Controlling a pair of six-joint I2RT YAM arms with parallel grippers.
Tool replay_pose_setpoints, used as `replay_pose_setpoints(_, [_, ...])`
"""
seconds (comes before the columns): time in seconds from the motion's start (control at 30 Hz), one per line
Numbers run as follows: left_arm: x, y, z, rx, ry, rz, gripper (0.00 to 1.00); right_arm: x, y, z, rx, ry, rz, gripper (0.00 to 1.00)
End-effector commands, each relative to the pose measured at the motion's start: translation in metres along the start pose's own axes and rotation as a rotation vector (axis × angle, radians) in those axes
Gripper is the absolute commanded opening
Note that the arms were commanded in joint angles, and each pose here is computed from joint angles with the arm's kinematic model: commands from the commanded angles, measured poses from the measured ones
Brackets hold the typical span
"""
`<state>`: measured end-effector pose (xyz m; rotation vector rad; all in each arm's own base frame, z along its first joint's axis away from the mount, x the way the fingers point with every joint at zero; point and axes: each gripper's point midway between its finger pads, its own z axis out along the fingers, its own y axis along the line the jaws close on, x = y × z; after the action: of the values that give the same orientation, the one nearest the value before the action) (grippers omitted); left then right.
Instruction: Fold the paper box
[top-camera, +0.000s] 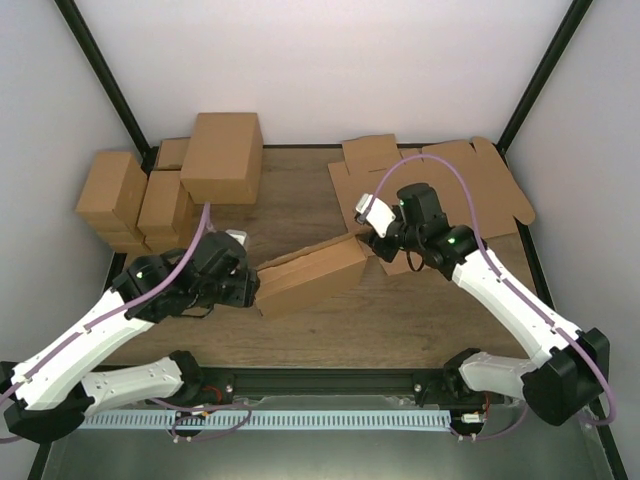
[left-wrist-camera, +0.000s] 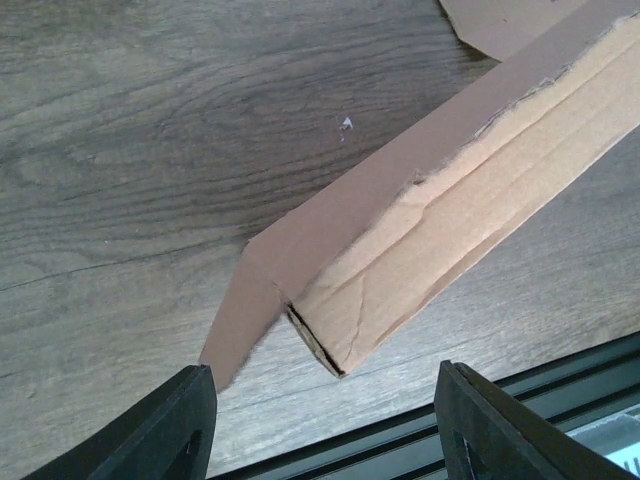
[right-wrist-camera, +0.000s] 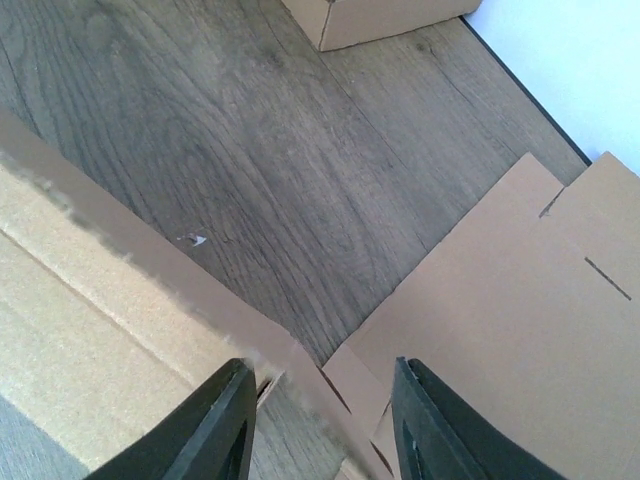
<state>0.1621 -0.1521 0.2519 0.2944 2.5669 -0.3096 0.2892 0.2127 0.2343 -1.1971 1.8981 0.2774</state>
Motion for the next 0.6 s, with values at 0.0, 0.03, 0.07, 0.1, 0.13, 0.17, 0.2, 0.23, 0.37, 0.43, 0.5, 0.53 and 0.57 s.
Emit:
replay_pose_setpoints(0.0, [0.007, 0.006, 0.005, -0.015, 0.007, -0.037, 0.60, -0.021, -0.012, -0.007, 0.029, -0.047, -0.022, 0.37])
replay_pose_setpoints(0.03, [0.009, 0.007, 0.007, -0.019, 0.012, -0.036, 0.59, -0.021, -0.012, -0.006, 0.028, -0.045, -0.020, 0.36])
replay_pose_setpoints(0.07, [0.010, 0.007, 0.010, -0.024, 0.016, -0.038, 0.58, -0.019, -0.011, -0.003, 0.021, -0.035, -0.016, 0.34])
replay_pose_setpoints(0.1, [0.011, 0.008, 0.012, -0.028, 0.018, -0.040, 0.56, -0.019, -0.011, -0.003, 0.019, -0.034, -0.013, 0.34])
replay_pose_setpoints(0.13, [0.012, 0.009, 0.014, -0.033, 0.019, -0.043, 0.56, -0.018, -0.011, -0.002, 0.015, -0.027, -0.011, 0.32])
replay_pose_setpoints(0.17, [0.014, 0.010, 0.016, -0.037, 0.021, -0.045, 0.56, -0.017, -0.010, -0.001, 0.010, -0.023, -0.007, 0.30])
replay_pose_setpoints(0.2, [0.015, 0.011, 0.018, -0.046, 0.023, -0.047, 0.55, -0.017, -0.010, -0.001, 0.009, -0.021, -0.002, 0.27])
replay_pose_setpoints(0.23, [0.016, 0.013, 0.019, -0.060, 0.027, -0.048, 0.55, -0.018, -0.009, -0.002, 0.006, -0.023, 0.003, 0.24])
replay_pose_setpoints(0.37, [0.017, 0.022, 0.022, -0.106, 0.019, -0.065, 0.41, -0.019, -0.005, -0.003, -0.019, -0.025, 0.037, 0.06])
replay_pose_setpoints(0.43, [0.015, 0.023, 0.022, -0.111, 0.007, -0.071, 0.32, -0.019, -0.003, -0.003, -0.035, -0.017, 0.069, 0.01])
replay_pose_setpoints(0.5, [0.014, 0.022, 0.022, -0.106, 0.003, -0.075, 0.22, -0.019, -0.001, -0.003, -0.052, -0.004, 0.128, 0.01])
replay_pose_setpoints(0.53, [0.014, 0.020, 0.022, -0.102, 0.003, -0.076, 0.17, -0.018, 0.001, -0.003, -0.061, 0.007, 0.164, 0.01])
replay_pose_setpoints(0.57, [0.013, 0.019, 0.023, -0.095, 0.007, -0.075, 0.12, -0.018, 0.003, -0.002, -0.077, 0.016, 0.191, 0.01])
